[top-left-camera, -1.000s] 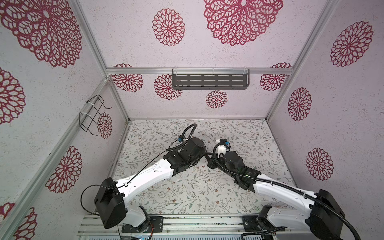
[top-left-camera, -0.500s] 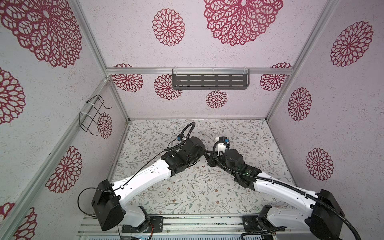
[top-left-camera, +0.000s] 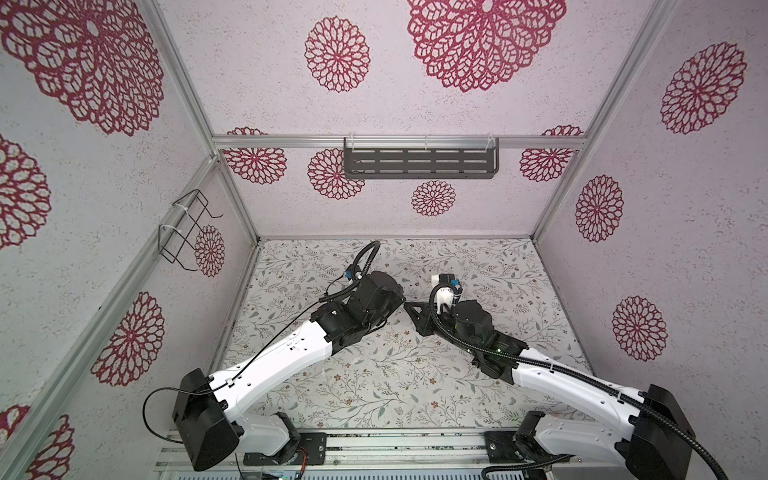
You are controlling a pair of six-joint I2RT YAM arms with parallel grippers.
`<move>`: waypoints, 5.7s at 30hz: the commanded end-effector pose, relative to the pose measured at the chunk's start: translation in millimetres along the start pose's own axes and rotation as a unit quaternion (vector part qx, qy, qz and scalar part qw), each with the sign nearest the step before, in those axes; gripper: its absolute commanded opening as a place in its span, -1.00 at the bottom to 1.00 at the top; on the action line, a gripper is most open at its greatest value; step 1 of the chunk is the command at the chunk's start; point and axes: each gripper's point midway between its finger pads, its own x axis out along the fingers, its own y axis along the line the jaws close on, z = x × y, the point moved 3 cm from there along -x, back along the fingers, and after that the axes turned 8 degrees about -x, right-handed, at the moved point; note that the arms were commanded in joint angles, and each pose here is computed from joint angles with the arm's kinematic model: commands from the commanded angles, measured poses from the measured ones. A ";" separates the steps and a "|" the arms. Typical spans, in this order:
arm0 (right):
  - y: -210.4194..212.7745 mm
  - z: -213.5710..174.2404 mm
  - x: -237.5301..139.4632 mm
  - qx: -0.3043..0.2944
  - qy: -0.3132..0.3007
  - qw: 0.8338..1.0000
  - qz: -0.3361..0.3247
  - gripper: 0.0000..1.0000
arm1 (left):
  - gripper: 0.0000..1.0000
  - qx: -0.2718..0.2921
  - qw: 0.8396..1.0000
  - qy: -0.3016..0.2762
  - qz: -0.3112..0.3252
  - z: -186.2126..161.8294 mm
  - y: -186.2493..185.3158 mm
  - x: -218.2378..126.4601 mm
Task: Unlock with the key
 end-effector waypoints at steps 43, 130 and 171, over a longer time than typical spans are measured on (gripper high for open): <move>4.0 32.7 -24.3 -0.025 -0.045 0.999 0.011 -0.57 | -1.00 0.022 0.998 -0.006 -0.060 3.5 -38.9 -23.0; 39.4 78.8 -17.3 0.067 -0.063 0.985 0.144 -1.00 | -1.00 0.027 0.992 0.025 -0.125 -7.4 -45.1 -31.3; 38.9 99.2 -43.9 0.032 -0.108 0.988 0.106 -0.37 | -1.00 0.144 0.978 -0.037 -0.144 28.7 -53.9 -55.9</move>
